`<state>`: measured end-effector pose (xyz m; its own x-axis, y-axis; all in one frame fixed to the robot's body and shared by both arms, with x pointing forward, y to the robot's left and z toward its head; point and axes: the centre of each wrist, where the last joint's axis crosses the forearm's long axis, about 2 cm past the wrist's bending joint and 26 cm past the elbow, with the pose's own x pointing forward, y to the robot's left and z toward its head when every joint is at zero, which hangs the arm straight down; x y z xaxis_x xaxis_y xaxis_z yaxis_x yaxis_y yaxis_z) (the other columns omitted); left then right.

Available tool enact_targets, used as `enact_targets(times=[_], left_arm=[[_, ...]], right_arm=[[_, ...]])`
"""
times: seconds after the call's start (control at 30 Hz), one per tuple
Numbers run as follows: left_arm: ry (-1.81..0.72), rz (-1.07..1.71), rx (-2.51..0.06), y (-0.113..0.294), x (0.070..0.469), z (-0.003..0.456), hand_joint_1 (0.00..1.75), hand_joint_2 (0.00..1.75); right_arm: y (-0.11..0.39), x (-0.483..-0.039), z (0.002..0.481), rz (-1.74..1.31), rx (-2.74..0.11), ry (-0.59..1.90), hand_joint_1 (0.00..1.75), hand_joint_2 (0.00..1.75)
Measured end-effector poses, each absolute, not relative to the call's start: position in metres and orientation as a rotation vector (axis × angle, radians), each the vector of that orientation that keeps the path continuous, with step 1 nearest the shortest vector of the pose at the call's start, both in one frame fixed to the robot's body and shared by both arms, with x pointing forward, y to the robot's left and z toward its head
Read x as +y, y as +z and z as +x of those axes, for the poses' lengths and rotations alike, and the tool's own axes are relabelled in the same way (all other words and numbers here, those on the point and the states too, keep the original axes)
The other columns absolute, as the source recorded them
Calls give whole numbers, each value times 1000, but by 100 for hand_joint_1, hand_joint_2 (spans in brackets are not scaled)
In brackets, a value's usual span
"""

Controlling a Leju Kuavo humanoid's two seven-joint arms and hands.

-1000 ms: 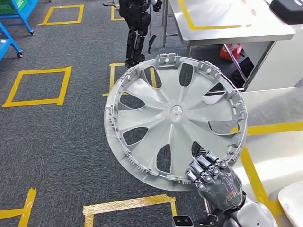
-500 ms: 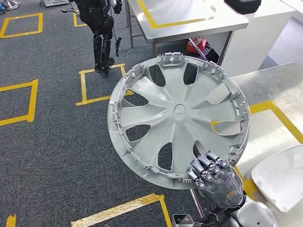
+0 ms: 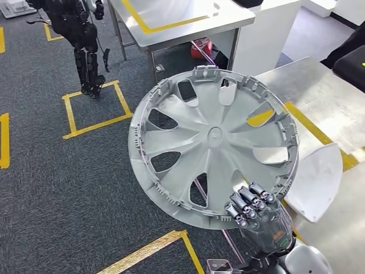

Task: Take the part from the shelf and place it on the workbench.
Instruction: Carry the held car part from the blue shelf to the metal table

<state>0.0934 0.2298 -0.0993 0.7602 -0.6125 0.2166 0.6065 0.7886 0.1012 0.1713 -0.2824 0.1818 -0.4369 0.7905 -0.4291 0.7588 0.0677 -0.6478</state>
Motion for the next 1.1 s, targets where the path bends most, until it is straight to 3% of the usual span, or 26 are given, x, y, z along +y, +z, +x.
enact_targets(times=[1.1], left_arm=[[-605, 30, -229, -100, 232, 92, 0, 175]], right_arm=[[179, -282, 172, -1632, -2263, 1344, 168, 175]])
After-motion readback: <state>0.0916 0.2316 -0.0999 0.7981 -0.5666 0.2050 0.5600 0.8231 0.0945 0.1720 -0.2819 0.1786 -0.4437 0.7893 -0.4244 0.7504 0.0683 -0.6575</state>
